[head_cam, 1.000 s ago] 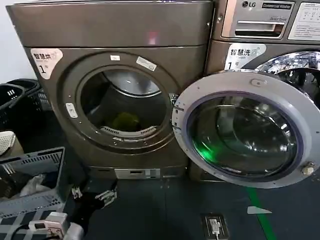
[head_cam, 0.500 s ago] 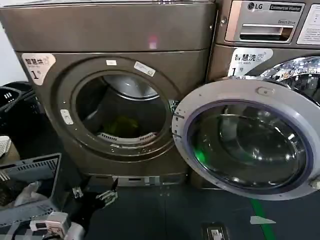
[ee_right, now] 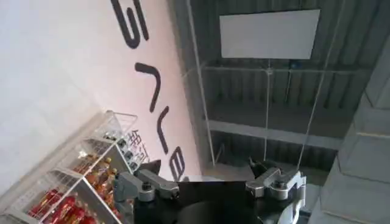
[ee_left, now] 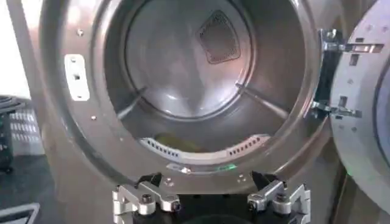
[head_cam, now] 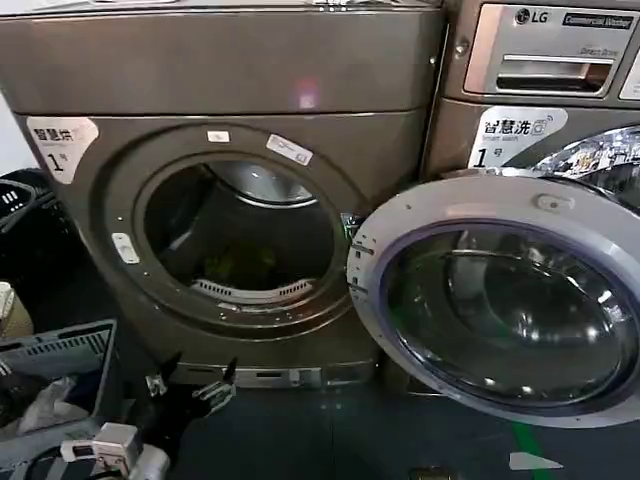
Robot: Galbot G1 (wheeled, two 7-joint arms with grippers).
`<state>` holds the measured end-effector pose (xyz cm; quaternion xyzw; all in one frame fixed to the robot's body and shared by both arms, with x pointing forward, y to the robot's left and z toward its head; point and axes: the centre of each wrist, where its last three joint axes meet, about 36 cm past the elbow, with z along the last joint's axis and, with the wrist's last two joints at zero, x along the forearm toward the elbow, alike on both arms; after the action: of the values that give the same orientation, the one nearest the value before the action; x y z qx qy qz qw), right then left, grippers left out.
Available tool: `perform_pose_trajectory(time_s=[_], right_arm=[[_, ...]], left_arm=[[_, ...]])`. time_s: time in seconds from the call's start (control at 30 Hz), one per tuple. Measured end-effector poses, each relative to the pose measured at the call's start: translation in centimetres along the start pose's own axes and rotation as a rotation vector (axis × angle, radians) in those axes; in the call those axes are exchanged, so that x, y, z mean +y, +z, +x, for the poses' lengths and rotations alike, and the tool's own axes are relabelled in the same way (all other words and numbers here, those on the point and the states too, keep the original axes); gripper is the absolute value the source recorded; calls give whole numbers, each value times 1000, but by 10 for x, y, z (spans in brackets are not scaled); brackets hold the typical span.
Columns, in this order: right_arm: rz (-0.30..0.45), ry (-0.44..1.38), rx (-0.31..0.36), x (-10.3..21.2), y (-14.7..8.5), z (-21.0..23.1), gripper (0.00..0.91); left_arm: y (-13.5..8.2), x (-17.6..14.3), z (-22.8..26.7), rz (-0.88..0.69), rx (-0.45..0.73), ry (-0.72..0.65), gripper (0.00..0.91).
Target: Grasp the clothes from the dryer.
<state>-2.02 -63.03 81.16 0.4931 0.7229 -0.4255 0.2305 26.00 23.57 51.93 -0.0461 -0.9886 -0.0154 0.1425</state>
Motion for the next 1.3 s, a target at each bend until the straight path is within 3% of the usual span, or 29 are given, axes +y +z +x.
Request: perform_pose_trajectory(time_s=[0.57, 1.3], right_arm=[[33, 12, 23, -1, -6, 4, 907], [77, 15, 14, -19, -25, 4, 907]], left_arm=[[0, -2, -21, 13, -51, 53, 907], [-16, -3, -124, 31, -182, 96, 907]])
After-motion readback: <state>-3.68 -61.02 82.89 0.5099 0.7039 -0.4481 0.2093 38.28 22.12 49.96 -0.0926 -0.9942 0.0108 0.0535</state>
